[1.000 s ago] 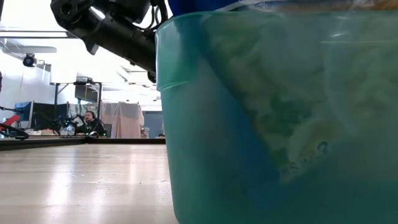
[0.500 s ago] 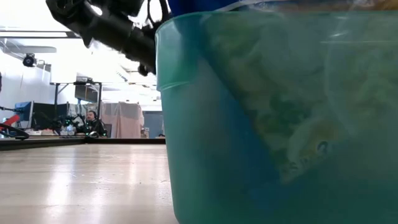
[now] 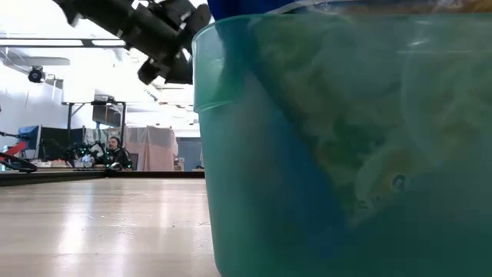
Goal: Sort Maruchan noodles
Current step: Put the red noodle pack into the transparent bin
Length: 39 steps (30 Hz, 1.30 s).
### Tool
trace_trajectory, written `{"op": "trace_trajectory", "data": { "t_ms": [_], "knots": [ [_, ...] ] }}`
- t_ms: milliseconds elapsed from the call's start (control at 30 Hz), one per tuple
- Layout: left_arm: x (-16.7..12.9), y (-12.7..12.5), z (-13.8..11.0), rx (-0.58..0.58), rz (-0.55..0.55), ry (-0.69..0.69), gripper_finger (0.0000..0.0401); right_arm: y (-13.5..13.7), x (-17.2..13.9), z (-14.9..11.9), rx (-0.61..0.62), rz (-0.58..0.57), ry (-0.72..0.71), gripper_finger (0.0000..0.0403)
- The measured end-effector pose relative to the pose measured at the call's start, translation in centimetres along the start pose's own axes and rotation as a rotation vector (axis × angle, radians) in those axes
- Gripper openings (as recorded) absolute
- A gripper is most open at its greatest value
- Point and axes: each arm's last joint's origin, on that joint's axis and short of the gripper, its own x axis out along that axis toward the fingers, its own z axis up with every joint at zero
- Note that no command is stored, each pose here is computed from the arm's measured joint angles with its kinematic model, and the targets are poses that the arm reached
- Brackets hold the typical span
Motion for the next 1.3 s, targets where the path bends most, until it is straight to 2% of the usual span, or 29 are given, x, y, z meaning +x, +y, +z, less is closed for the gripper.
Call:
{"op": "trace_trajectory", "data": {
  "t_ms": [133, 433, 667, 800, 933, 1167, 1300],
  "knots": [
    [-1.3, -0.6, -0.9, 0.064, 0.079, -0.024, 0.0217, 0.0, 0.0, 0.0, 0.0, 0.0, 0.0, 0.0167],
    [-3.1, -1.6, -1.5, 0.11, 0.034, -0.02, 0.0217, 0.0, 0.0, 0.0, 0.0, 0.0, 0.0, 0.0167],
    [-3.6, -1.3, -0.9, 0.09, 0.092, -0.069, 0.0217, 0.0, 0.0, 0.0, 0.003, 0.001, -0.002, 0.0167],
    [-3.6, -1.3, -0.9, 0.107, 0.098, -0.07, 0.0217, 0.1, 0.0, 0.8, 0.046, 0.022, -0.073, 0.0167],
    [-3.6, -1.3, -1.0, 0.133, 0.1, -0.068, 0.0217, 0.5, -0.1, 1.3, 0.061, 0.123, -0.107, 0.0167],
    [-3.6, -1.2, -1.1, 0.144, 0.116, -0.065, 0.0217, 1.0, 0.0, 1.9, 0.148, 0.217, -0.147, 0.0167],
    [-3.6, -1.1, -1.1, 0.145, 0.12, -0.065, 0.0217, 1.5, 0.0, 2.4, 0.213, 0.386, -0.149, 0.0167]
  ]
}}
